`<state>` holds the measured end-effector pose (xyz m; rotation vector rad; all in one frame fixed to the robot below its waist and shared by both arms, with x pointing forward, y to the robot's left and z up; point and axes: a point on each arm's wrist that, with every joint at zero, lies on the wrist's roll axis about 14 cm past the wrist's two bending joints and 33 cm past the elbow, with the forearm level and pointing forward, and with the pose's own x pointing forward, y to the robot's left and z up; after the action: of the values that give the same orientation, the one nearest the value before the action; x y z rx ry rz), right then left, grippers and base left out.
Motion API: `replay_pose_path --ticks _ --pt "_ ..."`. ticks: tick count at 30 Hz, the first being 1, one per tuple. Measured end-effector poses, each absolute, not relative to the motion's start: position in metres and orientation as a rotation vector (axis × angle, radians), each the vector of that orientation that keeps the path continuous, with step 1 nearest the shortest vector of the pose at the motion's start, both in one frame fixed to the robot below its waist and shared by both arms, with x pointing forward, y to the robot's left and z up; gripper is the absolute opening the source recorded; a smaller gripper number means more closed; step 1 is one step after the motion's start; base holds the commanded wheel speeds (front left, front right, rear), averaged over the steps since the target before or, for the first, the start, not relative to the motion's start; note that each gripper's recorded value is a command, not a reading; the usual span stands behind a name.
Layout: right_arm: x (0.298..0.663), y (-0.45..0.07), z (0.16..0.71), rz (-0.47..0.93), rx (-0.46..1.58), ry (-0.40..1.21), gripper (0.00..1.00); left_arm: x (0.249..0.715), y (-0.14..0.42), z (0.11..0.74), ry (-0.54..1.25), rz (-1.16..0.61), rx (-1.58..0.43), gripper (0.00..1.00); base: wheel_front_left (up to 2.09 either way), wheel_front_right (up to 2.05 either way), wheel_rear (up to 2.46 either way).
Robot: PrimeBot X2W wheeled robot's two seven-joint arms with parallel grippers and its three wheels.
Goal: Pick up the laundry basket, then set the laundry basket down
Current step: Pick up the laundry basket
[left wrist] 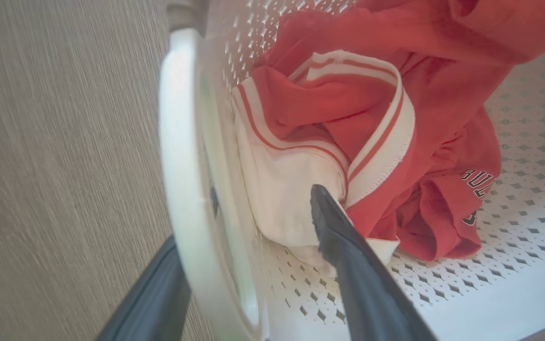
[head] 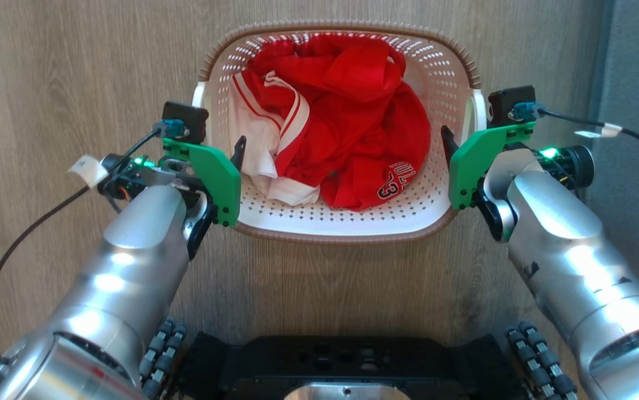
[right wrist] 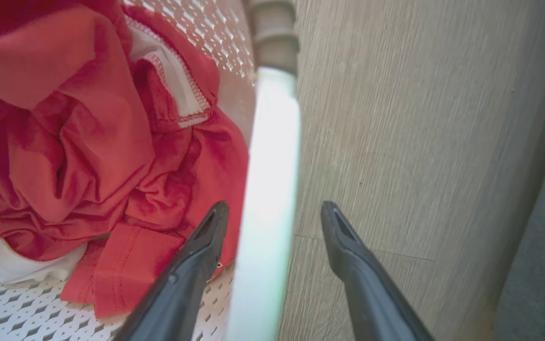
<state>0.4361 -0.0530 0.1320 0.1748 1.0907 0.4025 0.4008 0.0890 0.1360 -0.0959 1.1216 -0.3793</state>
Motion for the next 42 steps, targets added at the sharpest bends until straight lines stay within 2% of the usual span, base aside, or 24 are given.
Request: replay_pose_path --ticks 20,21,22,23,24,42 --pt "0.427 -0.055 0.107 0.406 0.156 1.163 1.0 0.402 0.083 0.122 1.14 -0.417 -0.081 1.0 0.0 0.0 0.0" --pt "0.427 -0.055 0.107 0.405 0.155 1.165 1.0 0.403 0.083 0.122 1.138 -0.415 -0.086 0.97 0.0 0.0 0.0" --pt "0.428 -0.055 0.106 0.405 0.154 1.162 0.84 0.403 0.082 0.122 1.138 -0.415 -0.089 0.57 0.0 0.0 0.0" --pt "0.43 -0.054 0.106 0.406 0.152 1.159 0.28 0.402 0.081 0.122 1.138 -0.416 -0.093 0.09 0.0 0.0 0.0" --pt "0.432 -0.054 0.107 0.407 0.152 1.155 0.0 0.402 0.081 0.123 1.139 -0.416 -0.097 0.0 0.0 0.0 0.0" --pt "0.442 -0.049 0.127 0.421 0.155 1.126 0.0 0.406 0.081 0.142 1.115 -0.427 -0.094 0.0 0.0 0.0 0.0"
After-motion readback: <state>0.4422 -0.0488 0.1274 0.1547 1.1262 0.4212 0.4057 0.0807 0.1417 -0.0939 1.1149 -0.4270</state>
